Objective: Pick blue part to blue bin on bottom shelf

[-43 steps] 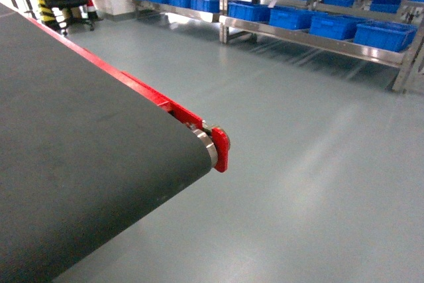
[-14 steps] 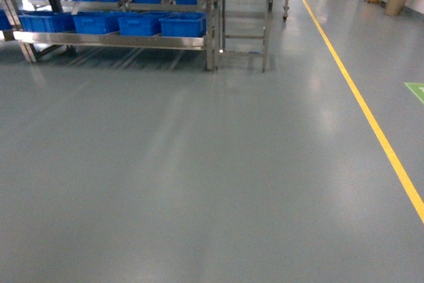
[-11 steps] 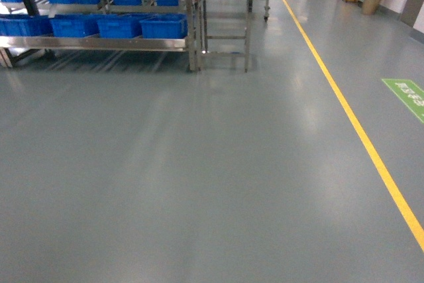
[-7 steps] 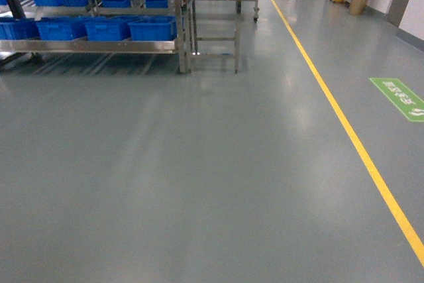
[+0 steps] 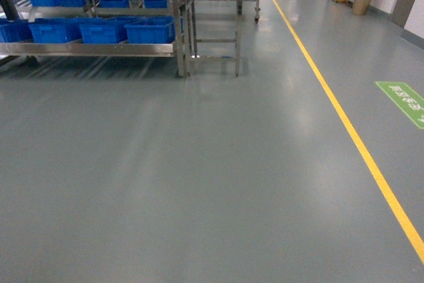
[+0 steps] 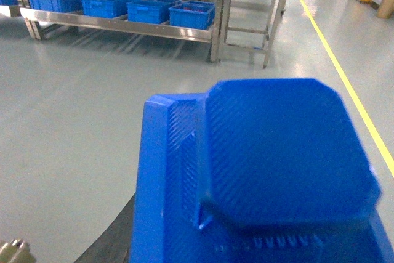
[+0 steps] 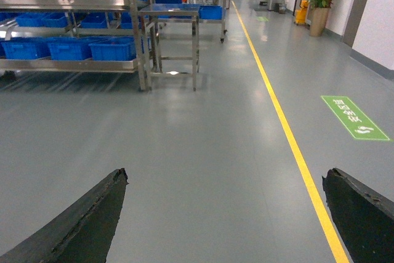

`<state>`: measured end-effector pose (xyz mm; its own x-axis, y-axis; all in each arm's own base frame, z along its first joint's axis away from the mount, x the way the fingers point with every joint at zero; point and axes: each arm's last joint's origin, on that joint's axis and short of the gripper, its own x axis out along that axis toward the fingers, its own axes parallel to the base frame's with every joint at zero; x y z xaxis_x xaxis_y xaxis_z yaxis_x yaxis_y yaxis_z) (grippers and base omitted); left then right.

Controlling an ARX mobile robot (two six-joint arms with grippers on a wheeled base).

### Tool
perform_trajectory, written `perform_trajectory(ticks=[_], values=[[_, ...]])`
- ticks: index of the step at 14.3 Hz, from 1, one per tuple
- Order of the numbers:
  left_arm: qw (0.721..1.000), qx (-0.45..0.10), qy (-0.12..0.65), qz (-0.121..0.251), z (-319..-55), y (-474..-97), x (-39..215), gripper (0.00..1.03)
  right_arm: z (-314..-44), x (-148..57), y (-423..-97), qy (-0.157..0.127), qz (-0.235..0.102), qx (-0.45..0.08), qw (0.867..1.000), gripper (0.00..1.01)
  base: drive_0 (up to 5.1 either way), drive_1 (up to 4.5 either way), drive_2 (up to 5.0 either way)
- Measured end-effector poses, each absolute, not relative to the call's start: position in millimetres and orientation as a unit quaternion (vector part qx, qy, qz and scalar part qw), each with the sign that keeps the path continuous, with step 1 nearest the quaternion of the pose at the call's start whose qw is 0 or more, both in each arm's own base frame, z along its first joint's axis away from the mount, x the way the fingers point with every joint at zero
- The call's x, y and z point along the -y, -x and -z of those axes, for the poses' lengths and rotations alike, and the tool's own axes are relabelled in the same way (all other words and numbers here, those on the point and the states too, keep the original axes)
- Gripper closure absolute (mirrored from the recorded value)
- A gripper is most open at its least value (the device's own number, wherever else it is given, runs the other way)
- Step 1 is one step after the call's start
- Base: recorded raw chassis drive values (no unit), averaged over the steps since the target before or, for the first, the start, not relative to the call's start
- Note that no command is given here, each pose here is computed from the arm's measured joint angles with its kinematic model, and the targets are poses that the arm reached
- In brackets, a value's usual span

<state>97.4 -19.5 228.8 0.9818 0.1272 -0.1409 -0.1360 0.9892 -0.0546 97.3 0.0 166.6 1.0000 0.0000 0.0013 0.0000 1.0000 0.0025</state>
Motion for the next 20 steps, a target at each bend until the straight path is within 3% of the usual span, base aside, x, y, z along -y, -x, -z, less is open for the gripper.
perform_trajectory(ticks=[20], values=[[0.995,-0.069,0.032,-0.066,-228.8,-97.6,19.6,0.59,-166.6,0.0,-97.3,-0.001,0.000,0.001,1.000,0.03,0.0,4.05,-4.0]])
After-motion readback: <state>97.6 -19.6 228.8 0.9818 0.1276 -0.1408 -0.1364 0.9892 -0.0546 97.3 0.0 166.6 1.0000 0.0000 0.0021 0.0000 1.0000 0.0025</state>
